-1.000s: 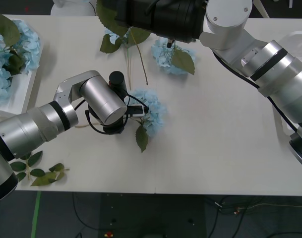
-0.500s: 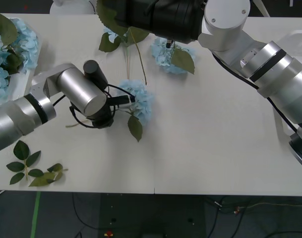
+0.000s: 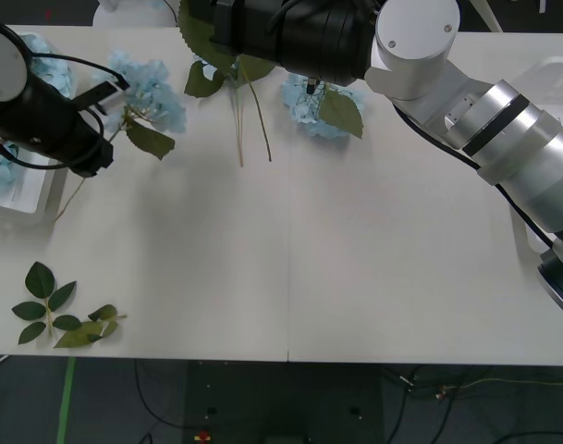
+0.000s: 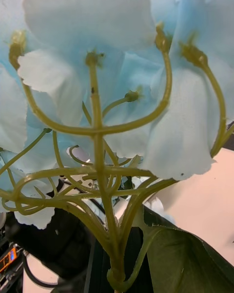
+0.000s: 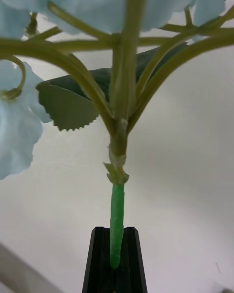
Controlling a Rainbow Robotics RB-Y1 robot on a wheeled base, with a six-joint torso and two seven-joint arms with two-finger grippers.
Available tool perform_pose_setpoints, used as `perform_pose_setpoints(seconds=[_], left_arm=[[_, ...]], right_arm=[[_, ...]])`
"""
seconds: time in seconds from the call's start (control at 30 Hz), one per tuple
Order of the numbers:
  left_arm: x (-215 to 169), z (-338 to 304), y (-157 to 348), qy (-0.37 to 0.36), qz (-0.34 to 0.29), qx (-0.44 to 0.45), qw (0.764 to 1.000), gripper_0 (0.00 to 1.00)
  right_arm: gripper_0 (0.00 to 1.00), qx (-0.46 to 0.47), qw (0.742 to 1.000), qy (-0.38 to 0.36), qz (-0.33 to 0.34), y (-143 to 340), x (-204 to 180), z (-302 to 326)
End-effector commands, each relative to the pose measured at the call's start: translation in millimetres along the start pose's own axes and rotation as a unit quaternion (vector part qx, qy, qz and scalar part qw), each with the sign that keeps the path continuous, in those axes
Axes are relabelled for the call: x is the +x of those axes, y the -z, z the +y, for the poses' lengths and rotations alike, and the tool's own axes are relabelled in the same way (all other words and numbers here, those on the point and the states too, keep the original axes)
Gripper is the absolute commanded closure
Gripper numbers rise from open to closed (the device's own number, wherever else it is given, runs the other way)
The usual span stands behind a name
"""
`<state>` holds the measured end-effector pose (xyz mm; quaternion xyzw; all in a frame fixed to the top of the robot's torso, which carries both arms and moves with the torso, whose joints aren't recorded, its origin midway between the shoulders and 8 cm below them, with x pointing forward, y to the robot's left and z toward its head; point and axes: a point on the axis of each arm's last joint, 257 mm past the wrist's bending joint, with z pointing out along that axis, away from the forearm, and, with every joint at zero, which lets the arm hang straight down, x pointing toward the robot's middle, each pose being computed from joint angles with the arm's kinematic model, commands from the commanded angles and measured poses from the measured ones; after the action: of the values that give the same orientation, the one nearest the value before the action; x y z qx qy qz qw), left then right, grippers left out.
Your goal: Place the red flowers into the right box and the blue flowers into the left box. If a person shows an open palm, hand one flower to the person first, then continue sorting.
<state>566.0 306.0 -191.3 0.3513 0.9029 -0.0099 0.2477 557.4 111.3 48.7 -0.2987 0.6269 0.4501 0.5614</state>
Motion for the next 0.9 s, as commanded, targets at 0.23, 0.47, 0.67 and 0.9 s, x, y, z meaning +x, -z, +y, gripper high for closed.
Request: perform_pose_setpoints(seconds=[0.23, 0.47, 0.67, 0.9], left_arm=[[59.0, 113.0, 151.8, 0.160, -0.096, -0.087, 0.979, 1.00], [124.3, 163.8, 201.1, 0.211, -0.096, -0.177, 0.956, 1.00], [171.4, 185.4, 209.5, 0.242, -0.060, -0.228, 0.941, 1.00], [202.7, 215.5, 196.4, 0.235, -0.031, -0.291, 0.927, 1.00]], right_arm=[[1.00, -0.024, 0.999, 0.022, -0.005, -11.3, 0.3, 28.3], [1.00, -0.031, 0.999, 0.011, -0.001, -11.1, 2.5, 32.1], [1.00, -0.032, 0.999, 0.011, 0.000, -10.9, 2.0, 32.0], [1.00, -0.034, 0.999, 0.012, 0.005, -11.8, 7.5, 34.0]])
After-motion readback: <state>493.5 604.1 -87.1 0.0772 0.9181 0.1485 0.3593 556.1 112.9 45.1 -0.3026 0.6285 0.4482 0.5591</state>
